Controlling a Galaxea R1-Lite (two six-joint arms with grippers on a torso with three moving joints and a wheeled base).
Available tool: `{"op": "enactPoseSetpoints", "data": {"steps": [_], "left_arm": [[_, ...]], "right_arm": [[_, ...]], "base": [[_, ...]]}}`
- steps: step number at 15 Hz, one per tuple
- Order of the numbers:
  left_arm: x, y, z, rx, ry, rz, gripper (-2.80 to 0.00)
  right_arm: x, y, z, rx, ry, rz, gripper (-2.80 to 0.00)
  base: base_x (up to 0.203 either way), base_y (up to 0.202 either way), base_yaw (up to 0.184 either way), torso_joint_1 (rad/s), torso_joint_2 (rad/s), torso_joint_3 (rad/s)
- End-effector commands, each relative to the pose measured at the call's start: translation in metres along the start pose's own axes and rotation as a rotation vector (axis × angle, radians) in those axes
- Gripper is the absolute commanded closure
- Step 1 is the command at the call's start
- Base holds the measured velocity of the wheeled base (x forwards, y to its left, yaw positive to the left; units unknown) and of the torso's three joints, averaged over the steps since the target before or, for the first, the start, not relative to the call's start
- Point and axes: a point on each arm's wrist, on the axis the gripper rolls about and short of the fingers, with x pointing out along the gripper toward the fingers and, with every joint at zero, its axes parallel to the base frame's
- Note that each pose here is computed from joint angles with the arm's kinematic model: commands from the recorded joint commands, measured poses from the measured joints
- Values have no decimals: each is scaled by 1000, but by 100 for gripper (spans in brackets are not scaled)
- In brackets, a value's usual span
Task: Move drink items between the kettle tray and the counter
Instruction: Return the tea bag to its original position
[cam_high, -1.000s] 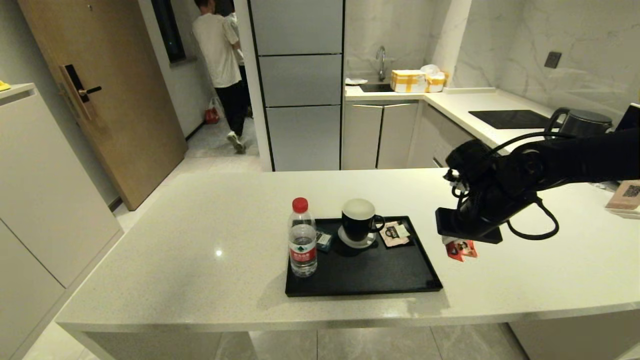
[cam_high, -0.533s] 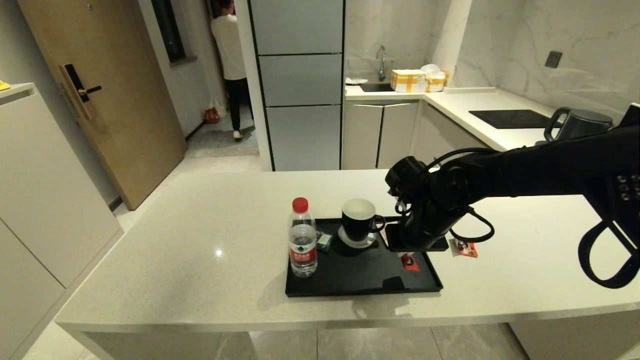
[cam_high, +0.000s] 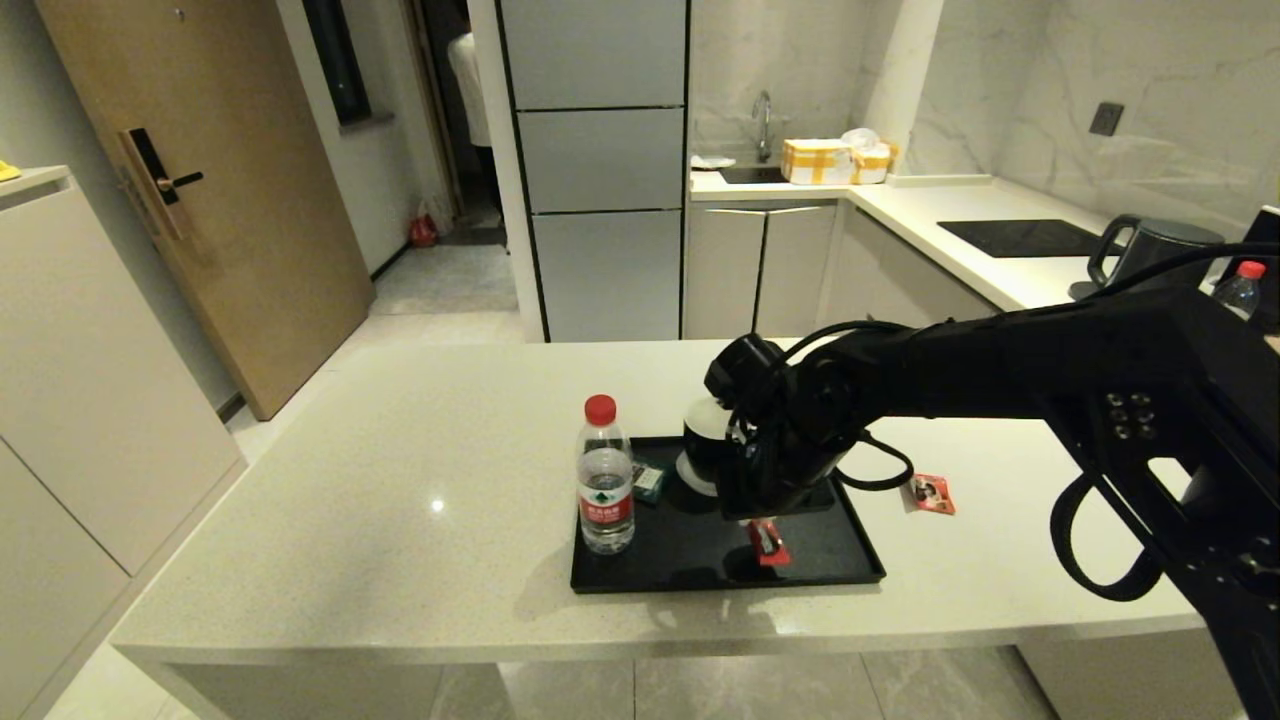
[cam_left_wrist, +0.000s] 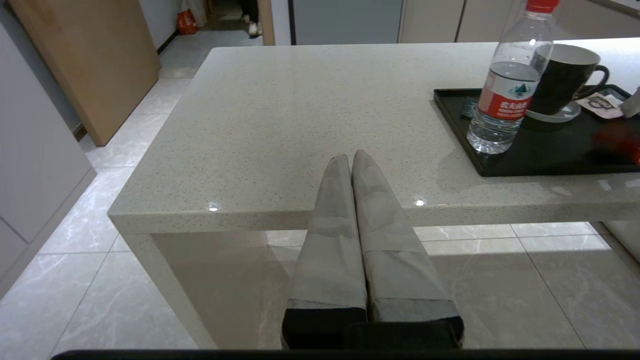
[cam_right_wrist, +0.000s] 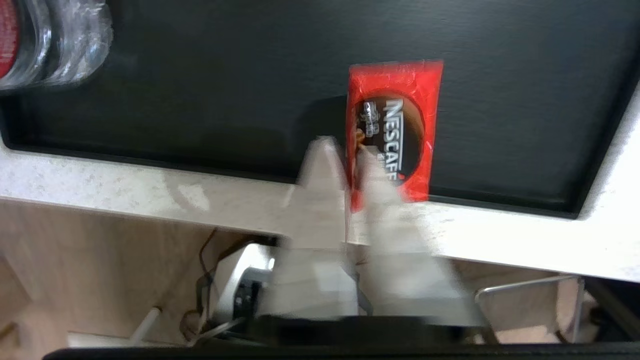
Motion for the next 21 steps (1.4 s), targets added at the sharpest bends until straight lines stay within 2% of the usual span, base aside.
{"op": "enactPoseSetpoints", "data": {"steps": [1,5,7,8,10,12,13,14,17,19,21], "left_arm": [[1,0,-4,0,16,-1,0],[1,0,-4,-2,17,-1,0],[1,0,-4,0,17,-1,0],[1,0,-4,0,17,-1,0],[1,0,-4,0,17,-1,0],[1,0,-4,0,17,-1,0],[1,0,-4,0,17,-1,0],[1,0,-4,0,17,-1,0],[1,0,-4,-1,17,-1,0],[1,0,-4,0,16,0,0],[1,0,-4,0,15,0,0]], "right_arm": [[9,2,-1,0,15,-6,-280],[1,-1,0,9,6,-4,-280],[-26,-12,2,45,-32,12,-280],[-43,-24,1,74,-52,13,-280],[-69,-71,1,188,-93,-17,-280],[-76,-126,-7,330,-117,-71,-280],[-75,-143,-15,374,-117,-91,-280],[-74,-160,-25,413,-118,-110,0],[-72,-201,-43,509,-188,-151,0],[-60,-220,-41,535,-184,-179,0],[-49,-229,-26,526,-189,-189,0]], "base": [[0,0,0,0,0,0],[0,0,0,0,0,0],[0,0,0,0,0,0],[0,0,0,0,0,0],[0,0,0,0,0,0],[0,0,0,0,0,0],[0,0,0,0,0,0],[0,0,0,0,0,0],[0,0,0,0,0,0],[0,0,0,0,0,0],[0,0,0,0,0,0]]}}
